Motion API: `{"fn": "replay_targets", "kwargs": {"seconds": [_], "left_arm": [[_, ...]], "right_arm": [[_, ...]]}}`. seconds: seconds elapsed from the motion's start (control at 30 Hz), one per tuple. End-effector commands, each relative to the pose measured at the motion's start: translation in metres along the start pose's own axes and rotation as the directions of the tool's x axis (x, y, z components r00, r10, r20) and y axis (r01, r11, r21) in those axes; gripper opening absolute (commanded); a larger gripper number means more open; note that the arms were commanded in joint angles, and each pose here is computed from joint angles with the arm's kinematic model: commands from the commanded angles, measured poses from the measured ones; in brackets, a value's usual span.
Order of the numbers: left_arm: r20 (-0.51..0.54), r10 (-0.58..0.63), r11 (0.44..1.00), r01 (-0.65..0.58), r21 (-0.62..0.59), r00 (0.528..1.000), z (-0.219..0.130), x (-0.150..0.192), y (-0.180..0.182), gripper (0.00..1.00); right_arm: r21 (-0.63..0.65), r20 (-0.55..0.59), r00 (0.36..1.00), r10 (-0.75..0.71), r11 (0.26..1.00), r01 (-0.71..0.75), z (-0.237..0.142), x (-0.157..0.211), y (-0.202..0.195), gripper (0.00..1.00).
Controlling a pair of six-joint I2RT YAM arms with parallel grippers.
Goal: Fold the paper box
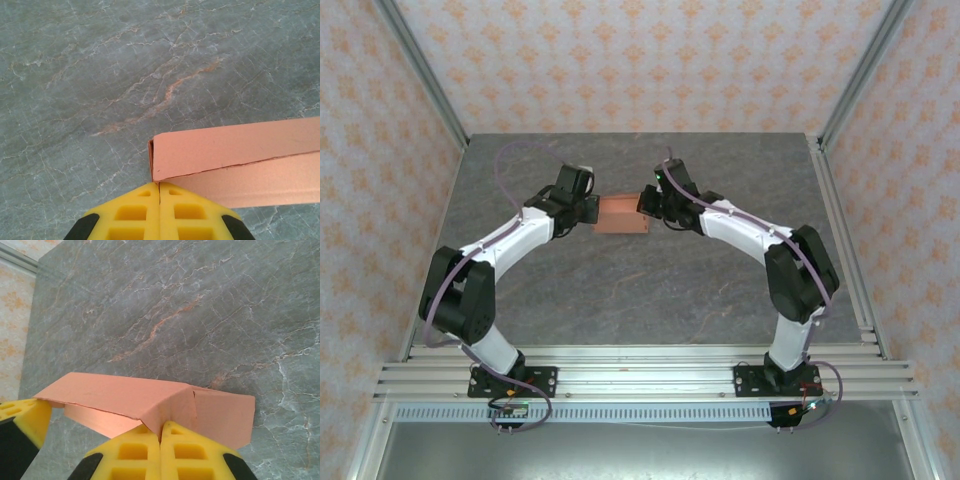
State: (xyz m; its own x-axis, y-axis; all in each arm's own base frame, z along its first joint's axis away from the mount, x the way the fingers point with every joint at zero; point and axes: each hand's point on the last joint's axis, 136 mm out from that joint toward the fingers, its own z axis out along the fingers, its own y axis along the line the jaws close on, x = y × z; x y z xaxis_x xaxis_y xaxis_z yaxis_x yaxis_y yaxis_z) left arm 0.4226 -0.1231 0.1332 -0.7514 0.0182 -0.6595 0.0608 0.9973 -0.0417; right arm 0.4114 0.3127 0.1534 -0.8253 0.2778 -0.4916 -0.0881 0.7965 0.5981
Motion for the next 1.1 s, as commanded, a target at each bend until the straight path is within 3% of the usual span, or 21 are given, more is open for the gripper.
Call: {"fn": "replay_targets", "kwargs": {"seconds": [0.0, 0.1, 0.33, 0.67, 0.93, 1.07], "left_arm": [[-0.065, 0.066, 0.994, -0.06, 0.09, 0.996, 0.005, 0.017, -0.03, 0.0], [-0.064, 0.065, 0.995, -0.06, 0.085, 0.996, 0.005, 0.016, -0.029, 0.0], [-0.067, 0.045, 0.999, -0.043, 0.032, 0.997, 0.004, 0.015, -0.02, 0.0], [-0.043, 0.012, 1.0, -0.012, 0.012, 0.999, 0.002, 0.01, -0.017, 0.0], [0.035, -0.036, 0.999, 0.035, 0.038, 0.999, -0.02, -0.012, -0.02, 0.41], [0.008, -0.028, 0.999, 0.028, 0.036, 1.0, -0.015, -0.009, -0.021, 0.45]], "right_arm": [[-0.249, 0.06, 0.998, 0.011, 0.968, 0.004, -0.023, -0.014, 0.062, 0.0], [-0.23, 0.057, 0.998, 0.007, 0.973, 0.006, -0.023, -0.013, 0.058, 0.0], [-0.049, 0.057, 0.994, -0.091, 0.994, 0.094, -0.018, -0.004, 0.025, 0.0], [0.029, 0.039, 0.983, -0.181, 0.983, 0.18, -0.018, 0.003, 0.011, 0.0], [0.071, 0.036, 0.974, -0.222, 0.973, 0.219, -0.021, 0.004, 0.004, 0.0], [0.076, 0.038, 0.973, -0.227, 0.972, 0.224, -0.023, 0.003, 0.004, 0.0]]}}
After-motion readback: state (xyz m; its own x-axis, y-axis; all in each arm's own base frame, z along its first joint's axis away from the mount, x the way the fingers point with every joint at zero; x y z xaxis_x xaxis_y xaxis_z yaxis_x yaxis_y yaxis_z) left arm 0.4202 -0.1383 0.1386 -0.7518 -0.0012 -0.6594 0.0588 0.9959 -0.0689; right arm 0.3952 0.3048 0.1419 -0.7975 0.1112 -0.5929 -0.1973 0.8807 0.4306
